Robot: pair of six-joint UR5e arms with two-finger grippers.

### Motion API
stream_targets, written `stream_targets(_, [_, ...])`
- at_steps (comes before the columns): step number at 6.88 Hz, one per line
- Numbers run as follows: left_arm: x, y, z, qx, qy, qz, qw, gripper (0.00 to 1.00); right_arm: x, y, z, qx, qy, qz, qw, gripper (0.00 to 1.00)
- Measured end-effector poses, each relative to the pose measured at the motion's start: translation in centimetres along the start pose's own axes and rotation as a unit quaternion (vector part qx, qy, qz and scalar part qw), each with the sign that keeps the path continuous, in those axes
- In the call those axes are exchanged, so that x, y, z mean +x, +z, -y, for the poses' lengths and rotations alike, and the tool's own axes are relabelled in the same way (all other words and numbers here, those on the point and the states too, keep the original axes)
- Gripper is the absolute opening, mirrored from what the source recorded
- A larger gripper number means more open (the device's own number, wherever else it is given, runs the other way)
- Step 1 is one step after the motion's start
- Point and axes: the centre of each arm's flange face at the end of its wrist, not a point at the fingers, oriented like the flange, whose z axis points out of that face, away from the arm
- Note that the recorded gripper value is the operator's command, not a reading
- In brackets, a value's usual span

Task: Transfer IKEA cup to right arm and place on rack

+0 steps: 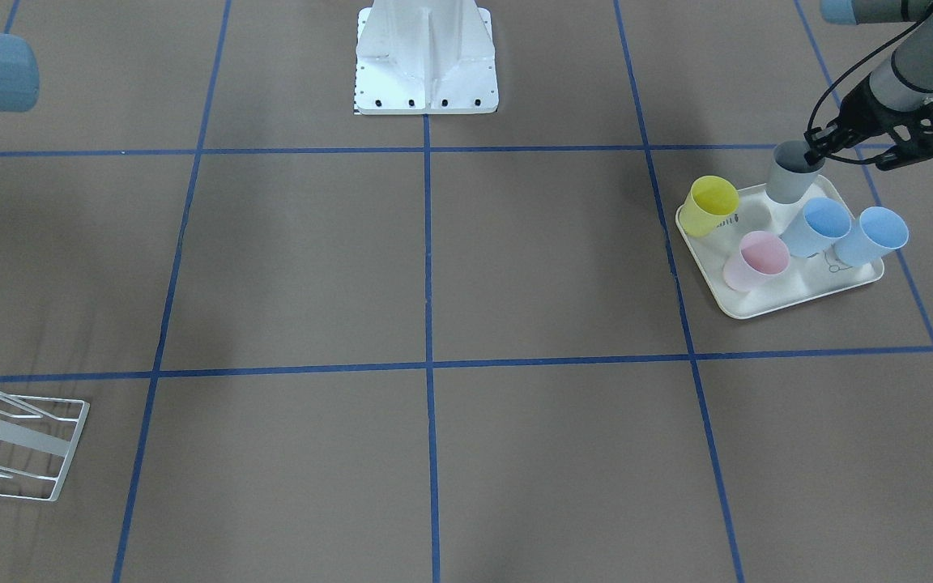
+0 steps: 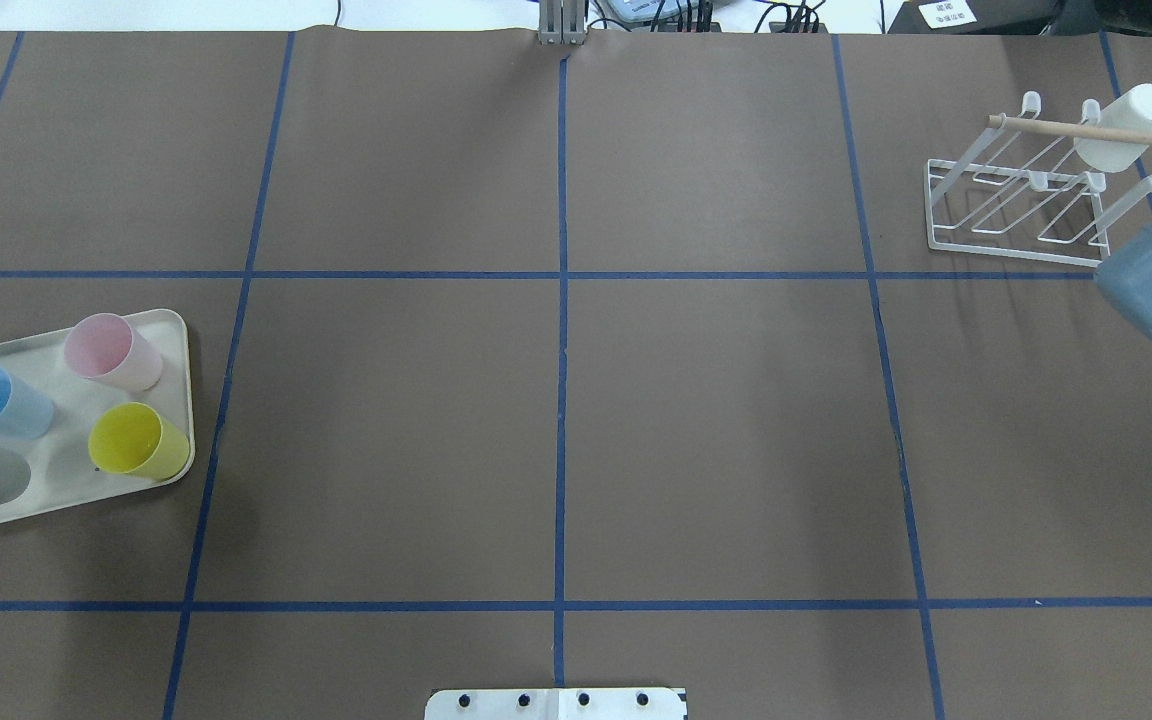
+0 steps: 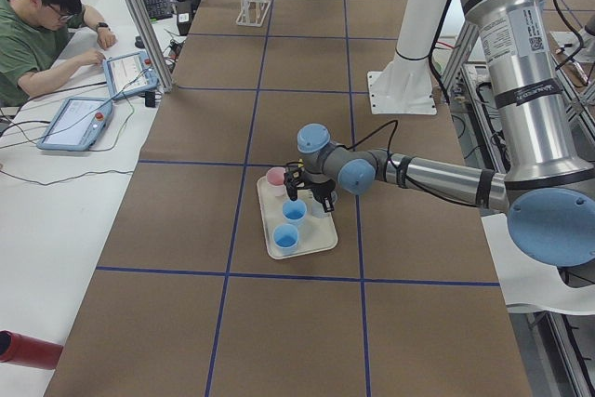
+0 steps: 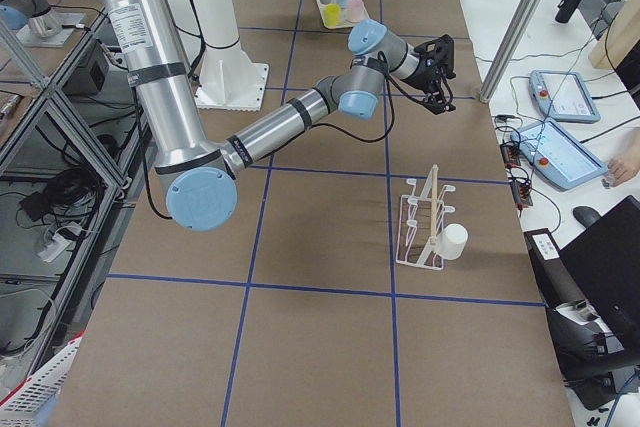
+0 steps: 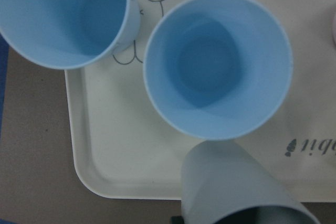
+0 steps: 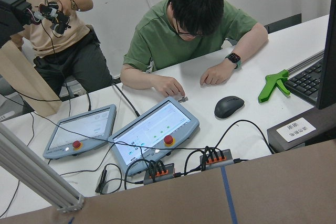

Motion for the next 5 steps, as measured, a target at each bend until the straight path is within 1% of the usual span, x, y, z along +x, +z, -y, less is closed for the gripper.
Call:
stream_targets(1, [-1.1,-1.9,-1.5,0.006,0.006,-0.003,1.0000,0.00,0.0,0.1,-0.2,0.001,-0.003,-0.001,1.0000,0.99])
stream_targets(2, [-1.8,-3.5,-3.2,0.006,0.016,-0.006,0.9998,0.00,0.1,0.2,-0.5,0.003,-0.005,-0.004,1.0000,0.99])
stream_targets(3, [-1.7,-4.9,-4.4,-0.004,0.016,-0.014,0.9998,0.00,0.2,0.2,-0.8,0.006,-0.007,-0.007,0.9999,0.99])
stream_targets(4, [-0.5,-6.5,-5.0,-0.019,0.011,-0.023,0.9995,0.00,0.3,0.1,-1.3,0.008,-0.009,-0.009,0.9999,0.99])
stream_targets(5, [1.6,-8.3,-5.0,-0.026,0.006,-0.027,0.9993,0.00,0.3,-0.2,-1.8,0.009,-0.009,-0.008,0.9999,0.99])
